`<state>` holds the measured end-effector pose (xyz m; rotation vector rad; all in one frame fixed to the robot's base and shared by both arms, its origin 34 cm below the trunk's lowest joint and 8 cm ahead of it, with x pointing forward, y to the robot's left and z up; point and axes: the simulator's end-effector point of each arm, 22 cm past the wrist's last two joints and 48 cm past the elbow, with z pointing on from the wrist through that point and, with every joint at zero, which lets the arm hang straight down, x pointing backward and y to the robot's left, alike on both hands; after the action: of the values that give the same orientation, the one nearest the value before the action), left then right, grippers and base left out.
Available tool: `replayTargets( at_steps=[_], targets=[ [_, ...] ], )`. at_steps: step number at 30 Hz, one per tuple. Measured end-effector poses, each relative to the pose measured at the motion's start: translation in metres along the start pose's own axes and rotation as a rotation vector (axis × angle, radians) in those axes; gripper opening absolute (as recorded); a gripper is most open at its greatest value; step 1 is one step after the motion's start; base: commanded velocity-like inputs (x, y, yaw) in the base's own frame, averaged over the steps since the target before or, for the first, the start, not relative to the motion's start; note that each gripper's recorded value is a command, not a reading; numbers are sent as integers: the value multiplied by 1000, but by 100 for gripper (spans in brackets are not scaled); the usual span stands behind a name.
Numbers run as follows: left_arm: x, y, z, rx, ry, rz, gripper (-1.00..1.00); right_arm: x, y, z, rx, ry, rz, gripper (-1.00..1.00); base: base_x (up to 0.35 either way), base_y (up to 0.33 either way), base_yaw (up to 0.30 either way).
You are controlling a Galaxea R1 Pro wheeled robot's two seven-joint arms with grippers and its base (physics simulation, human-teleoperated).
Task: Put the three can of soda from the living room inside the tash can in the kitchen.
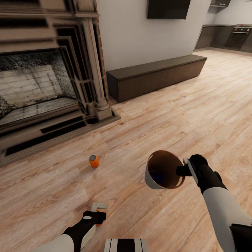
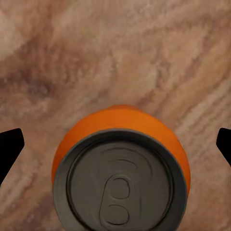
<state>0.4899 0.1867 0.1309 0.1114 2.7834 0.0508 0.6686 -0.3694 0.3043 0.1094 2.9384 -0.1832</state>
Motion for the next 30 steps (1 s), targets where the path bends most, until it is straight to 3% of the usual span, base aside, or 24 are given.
replayTargets(
  at_steps=[6, 12, 24, 25, 30],
  targets=[
    [4, 0, 2, 0, 9, 0, 100, 3, 15, 5, -15, 8, -24, -100, 6, 0, 0],
    [17, -2, 9, 4, 34, 1, 100, 10, 16, 18, -2, 32, -40, -100, 0, 0, 0],
    [17, -2, 9, 3, 34, 1, 100, 10, 17, 18, -3, 32, -42, -100, 0, 0, 0],
    [17, -2, 9, 3, 34, 1, -100, 10, 17, 18, -3, 32, -42, -100, 0, 0, 0],
    [16, -1, 9, 3, 33, -2, -100, 10, 16, 18, -2, 32, -42, -100, 0, 0, 0]
  ],
)
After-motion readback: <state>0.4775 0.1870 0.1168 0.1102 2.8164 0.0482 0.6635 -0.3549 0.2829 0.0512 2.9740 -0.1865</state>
